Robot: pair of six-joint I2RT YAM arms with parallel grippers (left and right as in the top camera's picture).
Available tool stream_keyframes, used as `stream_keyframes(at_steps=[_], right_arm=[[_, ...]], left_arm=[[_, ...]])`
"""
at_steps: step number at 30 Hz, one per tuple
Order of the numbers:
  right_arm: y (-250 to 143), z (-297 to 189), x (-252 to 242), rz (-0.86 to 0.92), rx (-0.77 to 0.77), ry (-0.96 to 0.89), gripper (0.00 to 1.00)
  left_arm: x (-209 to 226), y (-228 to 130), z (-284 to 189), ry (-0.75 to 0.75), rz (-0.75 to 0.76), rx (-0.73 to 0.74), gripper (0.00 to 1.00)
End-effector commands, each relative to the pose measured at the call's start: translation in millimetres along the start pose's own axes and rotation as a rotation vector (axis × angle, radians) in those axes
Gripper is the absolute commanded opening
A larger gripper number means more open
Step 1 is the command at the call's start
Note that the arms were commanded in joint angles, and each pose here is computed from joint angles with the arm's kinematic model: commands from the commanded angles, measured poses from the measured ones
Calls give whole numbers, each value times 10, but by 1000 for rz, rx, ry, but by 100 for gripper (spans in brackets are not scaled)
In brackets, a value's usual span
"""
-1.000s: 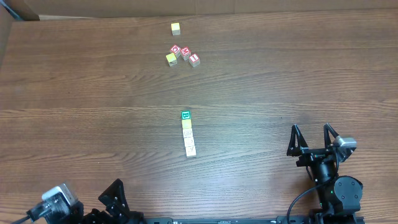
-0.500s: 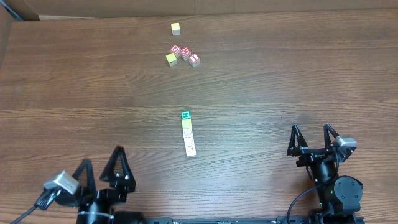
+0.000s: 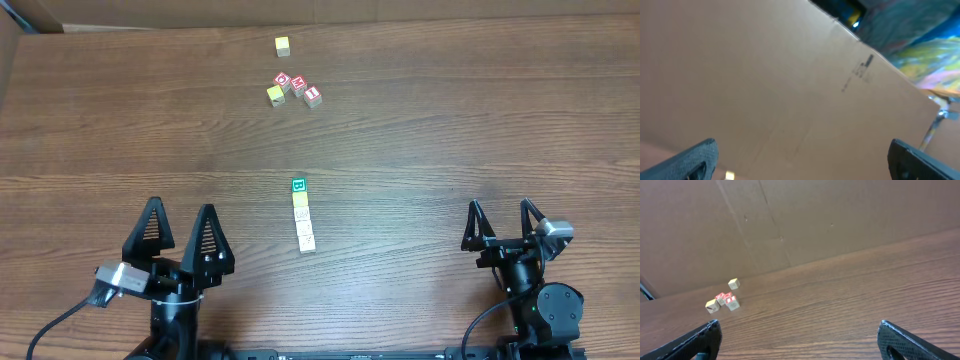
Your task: Flip 5 blocks
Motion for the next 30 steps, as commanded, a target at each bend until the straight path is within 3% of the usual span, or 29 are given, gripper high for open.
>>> stream_keyframes(at_steps=[1, 6, 18, 30], right_arm=[[-21, 1, 5, -1, -4, 7, 100], [-21, 1, 5, -1, -3, 7, 100], [-21, 1, 5, -1, -4, 7, 100], [-21, 1, 5, -1, -4, 7, 100]], left_arm=[[39, -73, -12, -48, 119, -36, 100], [92, -123, -26, -73, 167, -88, 100], [497, -434, -57, 67, 191, -64, 100], [993, -1016, -202, 273, 406, 293, 100]])
Point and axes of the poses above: each gripper's point midway between its finger pads, its own z axis out along the fingers, its own x axis along the line the jaws close on, y = z × x, the point moved 6 cm from there along -z, back along the fingers, and after that the axes turned 5 degrees about -z, right-handed, at the moved point
